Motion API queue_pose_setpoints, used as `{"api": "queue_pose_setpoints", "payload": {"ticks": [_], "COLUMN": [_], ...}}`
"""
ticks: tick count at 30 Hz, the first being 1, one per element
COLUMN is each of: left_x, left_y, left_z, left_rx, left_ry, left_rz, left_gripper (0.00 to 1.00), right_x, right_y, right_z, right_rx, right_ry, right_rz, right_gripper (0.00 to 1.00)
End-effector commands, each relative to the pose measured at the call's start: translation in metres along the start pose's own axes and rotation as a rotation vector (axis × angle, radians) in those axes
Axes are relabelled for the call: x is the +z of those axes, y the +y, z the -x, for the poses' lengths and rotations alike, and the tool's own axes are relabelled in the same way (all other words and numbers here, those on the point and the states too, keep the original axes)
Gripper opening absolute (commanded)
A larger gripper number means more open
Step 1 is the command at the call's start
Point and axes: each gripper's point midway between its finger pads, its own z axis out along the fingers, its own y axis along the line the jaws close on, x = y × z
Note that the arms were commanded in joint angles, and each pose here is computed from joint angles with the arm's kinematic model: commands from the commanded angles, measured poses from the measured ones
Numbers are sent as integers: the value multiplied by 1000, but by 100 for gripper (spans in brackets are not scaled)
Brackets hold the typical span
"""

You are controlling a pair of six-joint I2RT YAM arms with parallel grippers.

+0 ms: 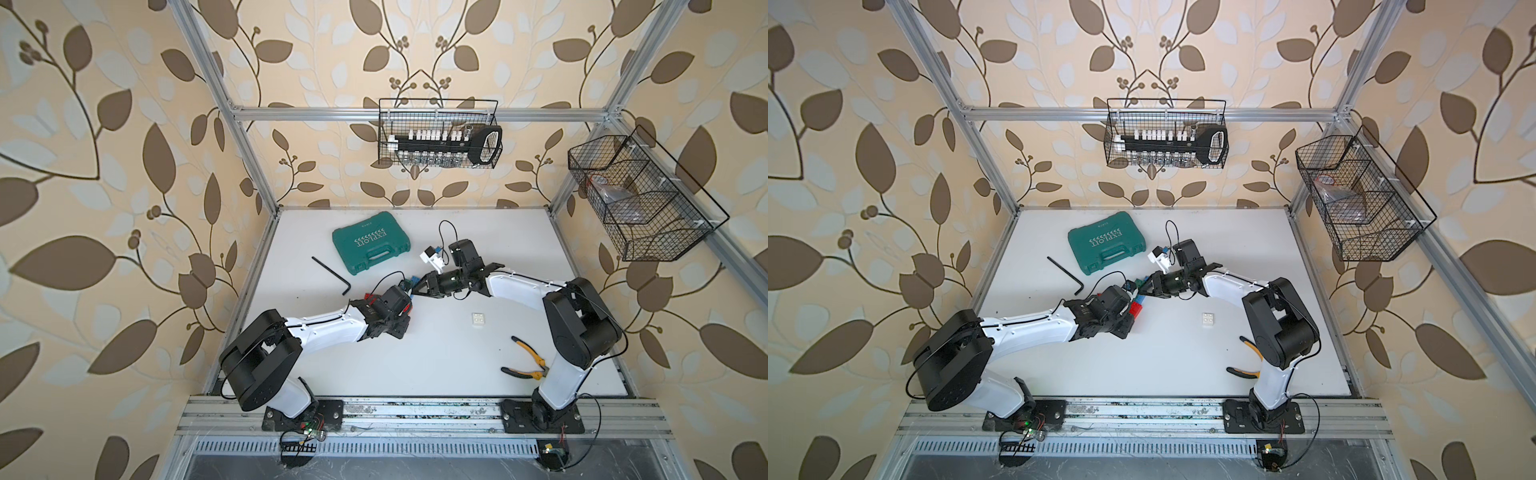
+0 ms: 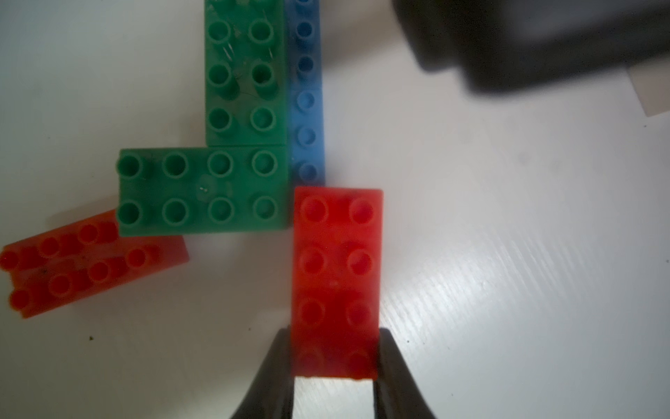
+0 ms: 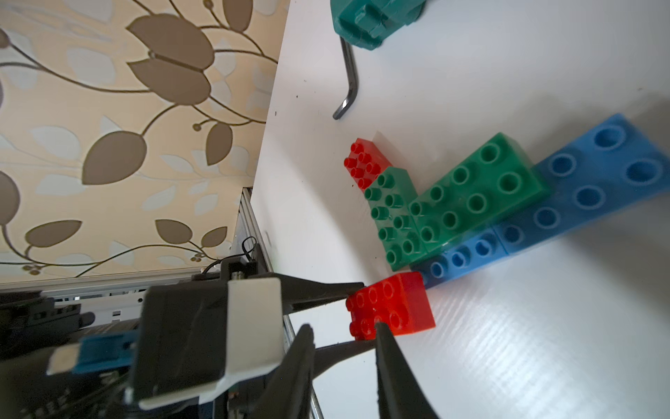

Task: Assemble a small pinwheel with lego
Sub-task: Assemble the lego brick with the lego brick.

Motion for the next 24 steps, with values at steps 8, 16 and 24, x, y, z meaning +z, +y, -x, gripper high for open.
{"api": "queue_pose_setpoints", "payload": {"ticks": [8, 16, 24], "left_x": [6, 9, 12], "left_y": [2, 2, 0], "left_z": [13, 12, 11], "left_rx": [-2, -6, -11], "left_ry": [-8, -2, 8], "left_rz": [49, 49, 44], "left_gripper": [0, 0, 0], "right_x": [16, 25, 44], "right_y": [0, -5, -16], "right_z": [-20, -26, -27], "right_rx": [73, 73, 73], "right_ry": [118, 151, 156], "right_rz": [61, 51, -2], "right_gripper": [22, 21, 21]}}
